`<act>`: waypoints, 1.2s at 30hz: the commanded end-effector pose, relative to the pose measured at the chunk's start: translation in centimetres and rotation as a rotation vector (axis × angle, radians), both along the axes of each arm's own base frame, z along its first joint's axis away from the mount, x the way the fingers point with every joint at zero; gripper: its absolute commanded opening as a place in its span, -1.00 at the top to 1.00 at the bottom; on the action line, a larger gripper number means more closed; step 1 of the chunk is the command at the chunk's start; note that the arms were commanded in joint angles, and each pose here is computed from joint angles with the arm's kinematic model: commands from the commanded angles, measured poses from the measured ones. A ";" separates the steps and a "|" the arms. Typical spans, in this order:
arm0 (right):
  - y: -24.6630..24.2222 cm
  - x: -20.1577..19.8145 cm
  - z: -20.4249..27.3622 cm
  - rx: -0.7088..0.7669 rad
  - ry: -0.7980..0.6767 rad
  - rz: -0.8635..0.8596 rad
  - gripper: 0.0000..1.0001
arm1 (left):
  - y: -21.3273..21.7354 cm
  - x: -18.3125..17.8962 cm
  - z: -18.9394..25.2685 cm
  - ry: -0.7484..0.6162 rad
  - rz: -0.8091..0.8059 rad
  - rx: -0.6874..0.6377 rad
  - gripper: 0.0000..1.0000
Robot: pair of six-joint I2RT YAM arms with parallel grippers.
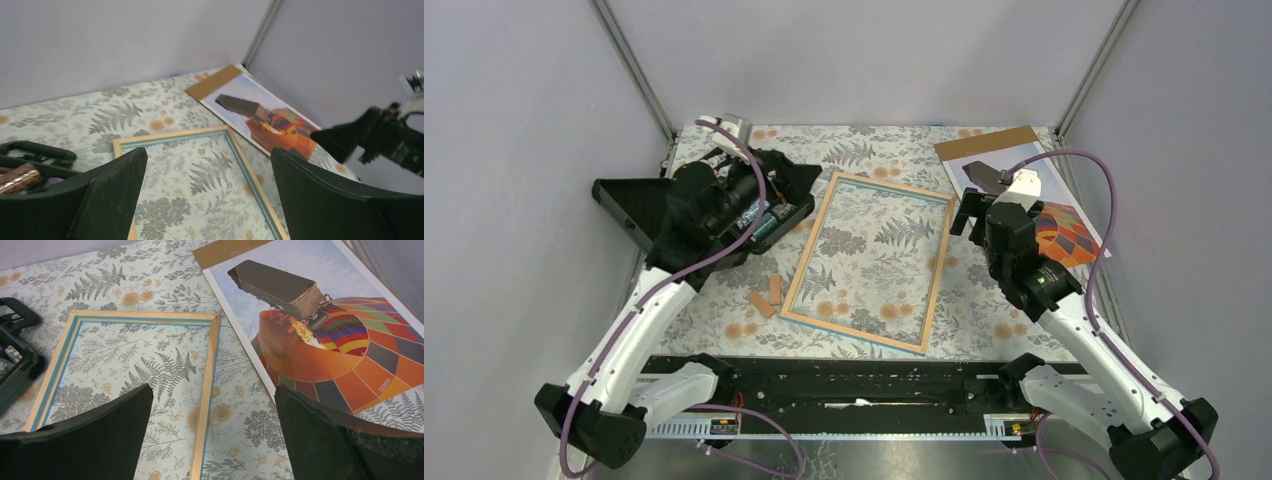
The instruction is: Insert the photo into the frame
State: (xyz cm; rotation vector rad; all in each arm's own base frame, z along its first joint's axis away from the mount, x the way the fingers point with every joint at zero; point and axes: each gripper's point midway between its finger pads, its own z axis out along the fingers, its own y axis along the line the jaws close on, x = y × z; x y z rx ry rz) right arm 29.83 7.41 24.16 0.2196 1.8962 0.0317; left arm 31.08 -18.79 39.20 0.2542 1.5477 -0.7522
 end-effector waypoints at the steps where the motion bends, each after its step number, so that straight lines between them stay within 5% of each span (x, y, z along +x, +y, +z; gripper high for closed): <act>1: -0.4 1.2 0.1 -0.012 -0.021 -0.054 -0.99 | -2.7 -0.2 -0.3 -0.011 -0.049 0.054 -0.97; 8: 2.3 2.7 -3.6 0.023 0.105 0.055 -0.99 | -5.2 -1.3 -1.5 0.022 -0.092 0.099 -0.97; 13: 2.0 3.7 -5.7 0.427 0.154 0.130 -0.99 | -5.3 -1.2 -1.9 0.031 -0.077 0.114 -0.97; 17: -3.7 4.3 -7.7 0.677 0.185 -0.102 -0.99 | -5.1 -1.1 -1.8 0.042 -0.063 0.113 -0.97; 25: -19.4 -0.5 -11.0 0.659 -0.008 -0.788 -0.99 | -5.6 -1.5 -1.8 0.053 -0.086 0.097 -0.97; 30: -24.7 -1.6 -12.9 0.776 -0.098 -0.896 -0.99 | -6.4 -1.2 -2.8 0.083 -0.106 0.105 -0.97; 36: -28.7 -3.0 -15.1 0.745 -0.146 -1.027 -0.99 | -7.0 -1.1 -3.6 0.106 -0.125 0.110 -0.98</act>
